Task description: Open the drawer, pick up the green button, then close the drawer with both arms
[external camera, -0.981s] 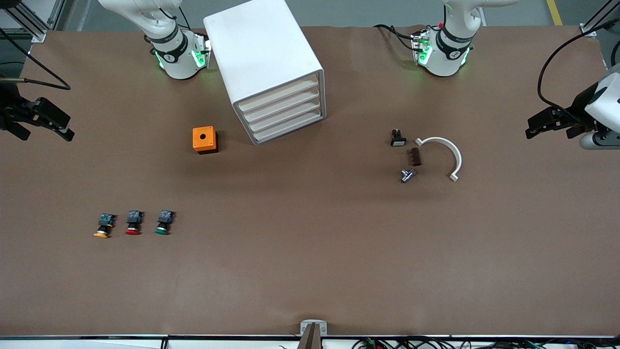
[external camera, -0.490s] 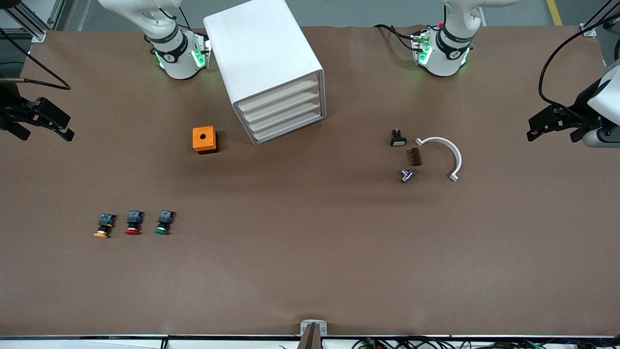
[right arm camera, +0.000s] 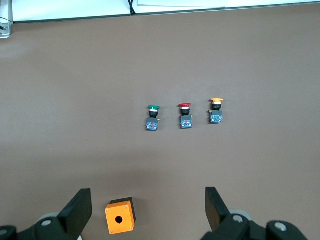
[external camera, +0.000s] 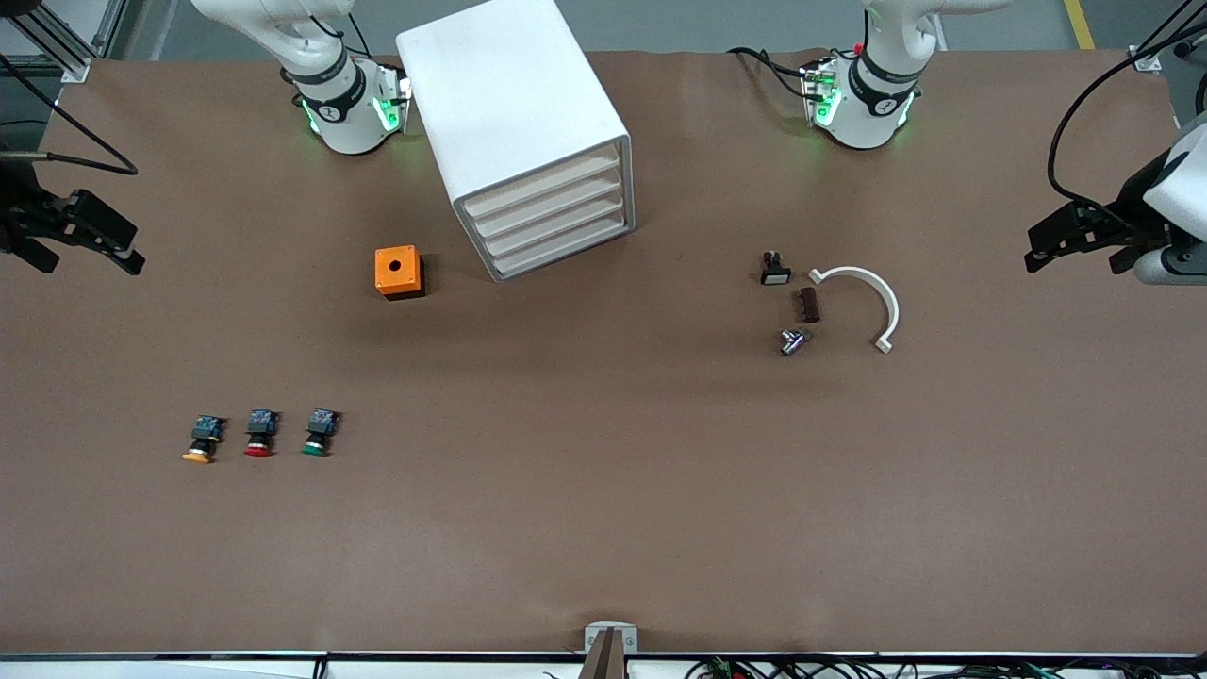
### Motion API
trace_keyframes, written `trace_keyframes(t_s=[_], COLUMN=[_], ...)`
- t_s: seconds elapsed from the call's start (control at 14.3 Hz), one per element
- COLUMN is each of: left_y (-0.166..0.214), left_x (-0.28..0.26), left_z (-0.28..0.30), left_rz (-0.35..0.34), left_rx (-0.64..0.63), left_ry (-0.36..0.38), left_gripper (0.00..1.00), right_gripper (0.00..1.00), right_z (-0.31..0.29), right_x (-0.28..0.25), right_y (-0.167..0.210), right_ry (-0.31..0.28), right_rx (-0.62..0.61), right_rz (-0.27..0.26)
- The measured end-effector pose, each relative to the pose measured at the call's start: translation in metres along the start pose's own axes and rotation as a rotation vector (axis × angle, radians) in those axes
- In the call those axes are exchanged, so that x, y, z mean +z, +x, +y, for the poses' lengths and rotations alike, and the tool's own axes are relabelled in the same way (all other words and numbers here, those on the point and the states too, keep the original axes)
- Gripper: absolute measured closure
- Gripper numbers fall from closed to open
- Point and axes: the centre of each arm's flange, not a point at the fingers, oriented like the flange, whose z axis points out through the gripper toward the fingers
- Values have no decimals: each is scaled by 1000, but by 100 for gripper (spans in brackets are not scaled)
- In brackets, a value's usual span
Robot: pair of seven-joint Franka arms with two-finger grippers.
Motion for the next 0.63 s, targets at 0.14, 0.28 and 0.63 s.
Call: trace_keyframes(t_s=[0.14, 0.28, 0.63], left_y=[-1, -2, -2], left_x=[0, -1, -1], left_z=[0, 0, 0], left_rz=[-8, -14, -15], left_rx=[-4, -4, -4], left_ry=[0, 0, 0], left_gripper=[0, 0, 0], right_gripper=[0, 0, 0], right_z=[0, 0, 0], right_x=[0, 0, 0], right_y=[0, 0, 0], right_ry=[0, 0, 0], right_rx=[0, 0, 1], right_rz=[0, -1, -1])
